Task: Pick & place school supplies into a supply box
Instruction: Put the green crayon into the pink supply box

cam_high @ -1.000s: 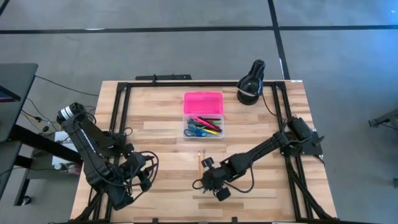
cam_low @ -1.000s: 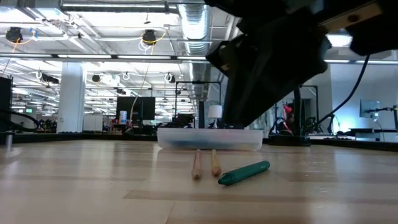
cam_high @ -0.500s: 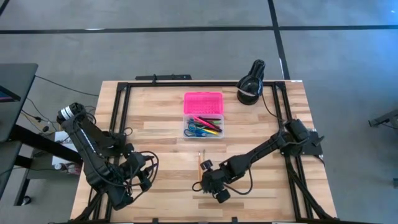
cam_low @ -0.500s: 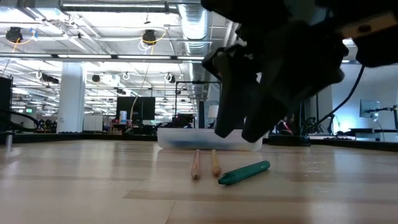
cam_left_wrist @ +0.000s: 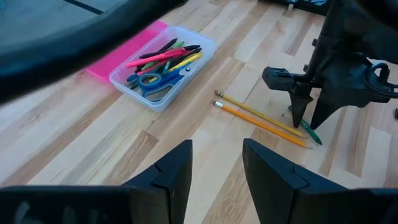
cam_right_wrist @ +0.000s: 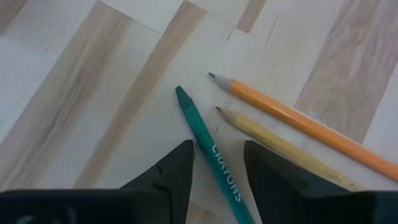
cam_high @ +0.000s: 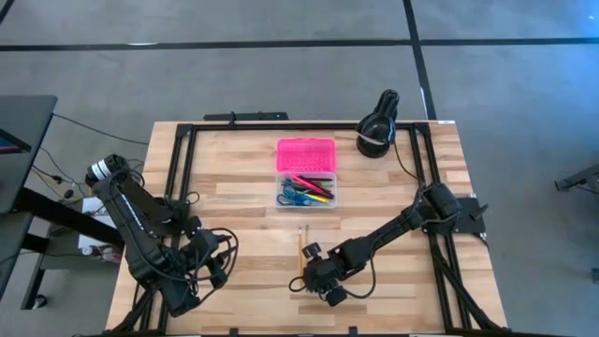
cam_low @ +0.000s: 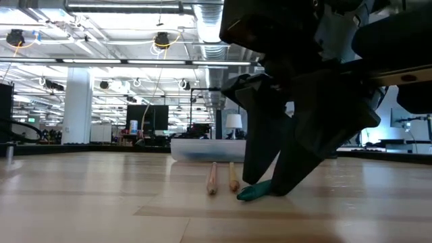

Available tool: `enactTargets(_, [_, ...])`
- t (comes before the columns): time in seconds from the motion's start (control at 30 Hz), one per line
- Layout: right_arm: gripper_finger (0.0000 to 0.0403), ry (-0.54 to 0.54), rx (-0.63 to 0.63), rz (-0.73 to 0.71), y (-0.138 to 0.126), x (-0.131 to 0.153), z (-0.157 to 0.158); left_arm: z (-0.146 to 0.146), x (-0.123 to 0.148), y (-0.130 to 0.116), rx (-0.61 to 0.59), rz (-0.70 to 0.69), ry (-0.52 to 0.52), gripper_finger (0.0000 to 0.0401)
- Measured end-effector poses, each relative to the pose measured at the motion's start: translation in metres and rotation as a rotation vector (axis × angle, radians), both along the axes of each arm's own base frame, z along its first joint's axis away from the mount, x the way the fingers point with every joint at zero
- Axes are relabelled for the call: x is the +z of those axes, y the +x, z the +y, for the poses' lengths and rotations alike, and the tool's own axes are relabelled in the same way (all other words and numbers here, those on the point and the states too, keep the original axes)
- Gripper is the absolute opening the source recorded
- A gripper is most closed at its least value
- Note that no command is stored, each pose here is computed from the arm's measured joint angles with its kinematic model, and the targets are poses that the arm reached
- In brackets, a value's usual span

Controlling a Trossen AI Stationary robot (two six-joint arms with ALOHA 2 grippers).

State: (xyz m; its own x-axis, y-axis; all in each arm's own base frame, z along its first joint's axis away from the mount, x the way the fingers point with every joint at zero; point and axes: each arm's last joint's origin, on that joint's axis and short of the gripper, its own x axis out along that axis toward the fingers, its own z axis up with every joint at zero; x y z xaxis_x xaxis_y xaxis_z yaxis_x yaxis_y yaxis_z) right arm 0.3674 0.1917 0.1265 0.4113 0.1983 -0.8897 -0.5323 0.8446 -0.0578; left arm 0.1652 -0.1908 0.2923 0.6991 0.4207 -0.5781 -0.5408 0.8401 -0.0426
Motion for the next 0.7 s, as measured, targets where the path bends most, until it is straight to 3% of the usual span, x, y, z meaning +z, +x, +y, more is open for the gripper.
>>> enactTargets(0.7, [0.0037, 0.053, -0.198, 0.164, -0.014, -0.003, 0.004, 0.001, 0.0, 0.0, -0.004, 0.008, 0.015, 0.0137])
